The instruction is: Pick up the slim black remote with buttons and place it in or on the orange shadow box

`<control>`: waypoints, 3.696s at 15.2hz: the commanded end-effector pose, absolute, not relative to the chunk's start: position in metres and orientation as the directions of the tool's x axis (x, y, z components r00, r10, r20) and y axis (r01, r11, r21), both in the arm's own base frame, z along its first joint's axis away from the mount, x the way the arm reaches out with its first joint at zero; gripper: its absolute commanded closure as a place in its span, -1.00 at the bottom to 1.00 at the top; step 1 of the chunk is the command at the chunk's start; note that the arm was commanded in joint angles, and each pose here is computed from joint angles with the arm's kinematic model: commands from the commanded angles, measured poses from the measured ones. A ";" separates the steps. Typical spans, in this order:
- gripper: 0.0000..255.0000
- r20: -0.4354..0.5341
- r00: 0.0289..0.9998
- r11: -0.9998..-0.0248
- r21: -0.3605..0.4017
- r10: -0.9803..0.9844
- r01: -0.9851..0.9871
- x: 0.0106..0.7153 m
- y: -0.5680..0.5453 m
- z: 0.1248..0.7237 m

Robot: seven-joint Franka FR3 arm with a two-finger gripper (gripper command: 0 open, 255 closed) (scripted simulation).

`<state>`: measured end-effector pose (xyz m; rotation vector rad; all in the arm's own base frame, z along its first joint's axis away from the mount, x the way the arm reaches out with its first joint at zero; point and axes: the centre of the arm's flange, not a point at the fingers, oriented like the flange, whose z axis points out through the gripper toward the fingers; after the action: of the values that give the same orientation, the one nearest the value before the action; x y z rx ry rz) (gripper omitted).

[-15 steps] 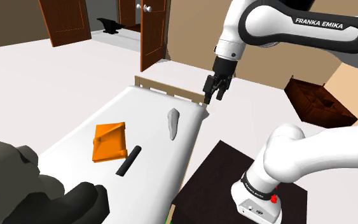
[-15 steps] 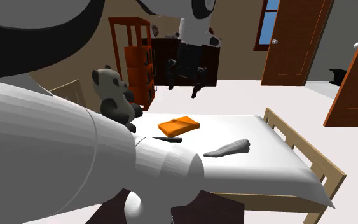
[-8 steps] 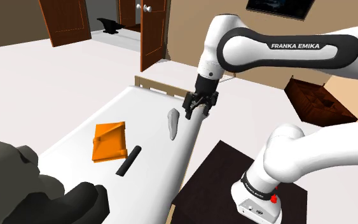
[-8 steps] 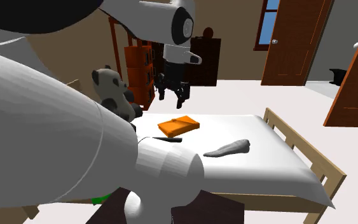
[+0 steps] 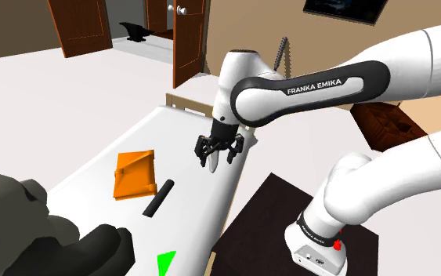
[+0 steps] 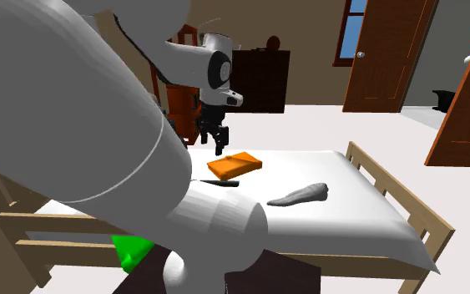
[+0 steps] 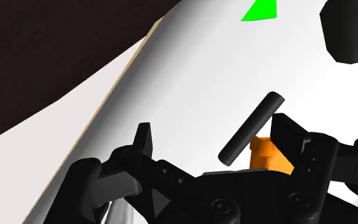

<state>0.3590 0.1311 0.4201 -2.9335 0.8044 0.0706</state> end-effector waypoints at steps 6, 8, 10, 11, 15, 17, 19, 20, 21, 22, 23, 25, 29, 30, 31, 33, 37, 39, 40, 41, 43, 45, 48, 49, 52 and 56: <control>-1.00 -0.058 0.744 -0.742 -0.051 -0.666 -0.668 0.401 0.183 0.353; -1.00 -0.053 0.706 -0.705 -0.042 -0.706 -0.708 0.415 0.196 0.334; -1.00 -0.048 0.667 -0.666 -0.034 -0.744 -0.745 0.430 0.207 0.314; -1.00 -0.046 0.646 -0.645 -0.029 -0.762 -0.763 0.438 0.212 0.305; -1.00 -0.034 0.559 -0.558 -0.013 -0.829 -0.829 0.470 0.231 0.266; -1.00 -0.027 0.512 -0.512 -0.005 -0.858 -0.859 0.486 0.239 0.246; -1.00 -0.020 0.465 -0.465 0.002 -0.885 -0.885 0.503 0.246 0.226; -1.00 -0.016 0.440 -0.440 0.006 -0.898 -0.898 0.511 0.249 0.216; -1.00 -0.012 0.415 -0.416 0.009 -0.910 -0.910 0.520 0.251 0.206; -1.00 -0.008 0.390 -0.390 0.012 -0.921 -0.921 0.529 0.254 0.196; -1.00 -0.004 0.365 -0.365 0.016 -0.931 -0.931 0.537 0.256 0.186; -1.00 0.001 0.331 -0.331 0.020 -0.944 -0.943 0.549 0.258 0.173; -1.00 0.001 0.331 -0.331 0.020 -0.944 -0.943 0.548 0.258 0.151; -1.00 0.001 0.331 -0.331 0.020 -0.944 -0.943 0.548 0.258 0.146; -1.00 0.001 0.331 -0.331 0.020 -0.944 -0.943 0.548 0.258 0.141; -1.00 0.001 0.331 -0.331 0.020 -0.944 -0.943 0.548 0.258 0.133; -1.00 0.001 0.331 -0.331 0.020 -0.944 -0.943 0.548 0.258 0.133; -1.00 0.001 0.331 -0.331 0.020 -0.944 -0.943 0.548 0.258 0.133; -1.00 0.001 0.331 -0.331 0.020 -0.944 -0.943 0.548 0.258 0.133; 1.00 0.001 0.331 -0.331 0.020 -0.944 -0.943 0.548 0.258 0.133; 1.00 0.001 0.331 -0.331 0.020 -0.944 -0.943 0.548 0.258 0.133; 1.00 0.001 0.331 -0.331 0.020 -0.944 -0.943 0.548 0.258 0.133; 1.00 0.001 0.331 -0.331 0.020 -0.944 -0.943 0.547 0.256 0.132; 1.00 0.001 0.331 -0.331 0.020 -0.944 -0.943 0.548 0.256 0.133; 1.00 0.001 0.331 -0.331 0.020 -0.944 -0.943 0.548 0.258 0.143; 1.00 0.001 0.331 -0.331 0.020 -0.944 -0.943 0.548 0.258 0.164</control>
<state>0.5484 0.2583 0.1598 -2.5763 1.8264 0.0163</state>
